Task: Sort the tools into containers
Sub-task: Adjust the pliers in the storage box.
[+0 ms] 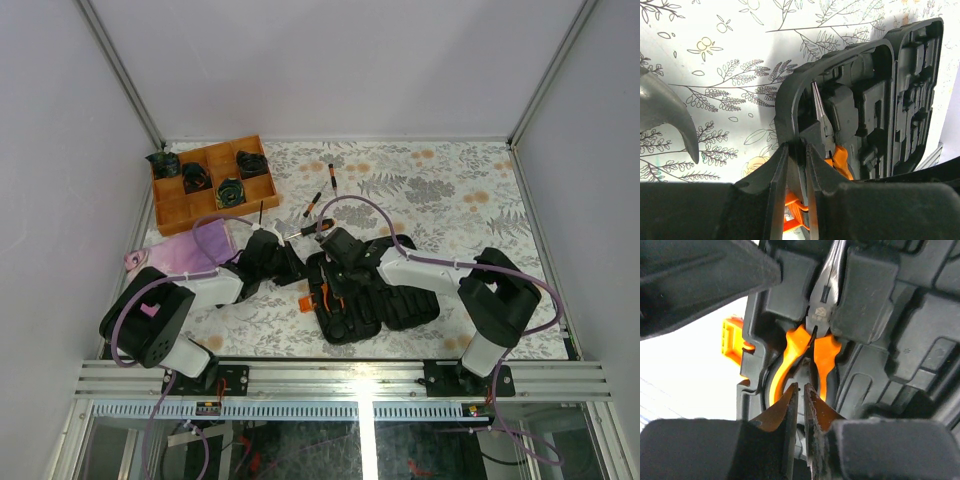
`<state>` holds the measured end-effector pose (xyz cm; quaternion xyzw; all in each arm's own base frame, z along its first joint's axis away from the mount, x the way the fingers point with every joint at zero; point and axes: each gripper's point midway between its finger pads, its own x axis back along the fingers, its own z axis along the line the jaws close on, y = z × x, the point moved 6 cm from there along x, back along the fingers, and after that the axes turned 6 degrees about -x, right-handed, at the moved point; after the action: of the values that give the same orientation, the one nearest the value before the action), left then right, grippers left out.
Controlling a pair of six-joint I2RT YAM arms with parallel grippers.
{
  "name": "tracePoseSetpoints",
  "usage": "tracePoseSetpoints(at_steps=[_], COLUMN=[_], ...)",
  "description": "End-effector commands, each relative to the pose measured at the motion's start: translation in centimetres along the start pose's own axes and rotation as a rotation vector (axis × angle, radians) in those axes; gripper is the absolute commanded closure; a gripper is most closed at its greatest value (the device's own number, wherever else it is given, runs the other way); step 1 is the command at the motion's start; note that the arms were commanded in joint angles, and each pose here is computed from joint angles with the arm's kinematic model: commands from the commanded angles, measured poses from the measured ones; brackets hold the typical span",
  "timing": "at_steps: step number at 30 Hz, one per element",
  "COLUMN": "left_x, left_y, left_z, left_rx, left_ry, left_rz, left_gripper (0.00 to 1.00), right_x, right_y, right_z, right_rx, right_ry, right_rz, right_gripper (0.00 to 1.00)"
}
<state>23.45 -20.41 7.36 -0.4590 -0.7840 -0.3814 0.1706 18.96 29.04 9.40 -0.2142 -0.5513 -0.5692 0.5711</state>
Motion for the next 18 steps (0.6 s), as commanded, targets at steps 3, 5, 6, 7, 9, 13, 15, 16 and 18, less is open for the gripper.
tracePoseSetpoints(at_steps=[3, 5, 6, 7, 9, 13, 15, 16, 18], left_x=[0.26, 0.28, 0.26, 0.27, 0.27, 0.21, 0.18, 0.17, 0.19], left_y=[-0.60, -0.57, -0.55, -0.52, -0.48, -0.51, -0.50, -0.49, -0.47], left_z=[0.22, 0.25, 0.25, 0.22, 0.17, 0.19, 0.17, 0.14, 0.10], left_rx=[-0.006, -0.004, -0.004, -0.006, -0.004, -0.002, -0.002, -0.002, -0.002], left_ry=[0.016, 0.018, 0.020, 0.019, 0.018, 0.017, 0.017, 0.017, 0.016], left_rz=[0.020, 0.018, 0.016, 0.016, 0.015, 0.017, 0.018, 0.018, 0.018], left_gripper=[0.92, 0.92, 0.92, 0.92, 0.92, 0.92, 0.93, 0.93, 0.93], right_x=[0.10, 0.13, 0.22, 0.32, 0.55, 0.54, 0.24, 0.12, -0.13], right_y=[-0.37, -0.44, -0.43, -0.38, -0.29, -0.42, -0.61, -0.74, -0.92], right_z=[1.66, 1.80, 1.85, 1.92, 2.05, 2.21, 2.17, 2.17, 2.21], right_rx=[-0.014, -0.015, -0.016, -0.016, -0.018, -0.023, -0.023, -0.023, -0.023], right_ry=[0.102, 0.106, 0.109, 0.111, 0.115, 0.123, 0.120, 0.121, 0.122], right_rz=[0.015, 0.015, 0.012, 0.007, -0.004, 0.001, 0.010, 0.014, 0.022], right_gripper=[0.84, 0.84, 0.84, 0.83, 0.83, 0.82, 0.82, 0.82, 0.81])
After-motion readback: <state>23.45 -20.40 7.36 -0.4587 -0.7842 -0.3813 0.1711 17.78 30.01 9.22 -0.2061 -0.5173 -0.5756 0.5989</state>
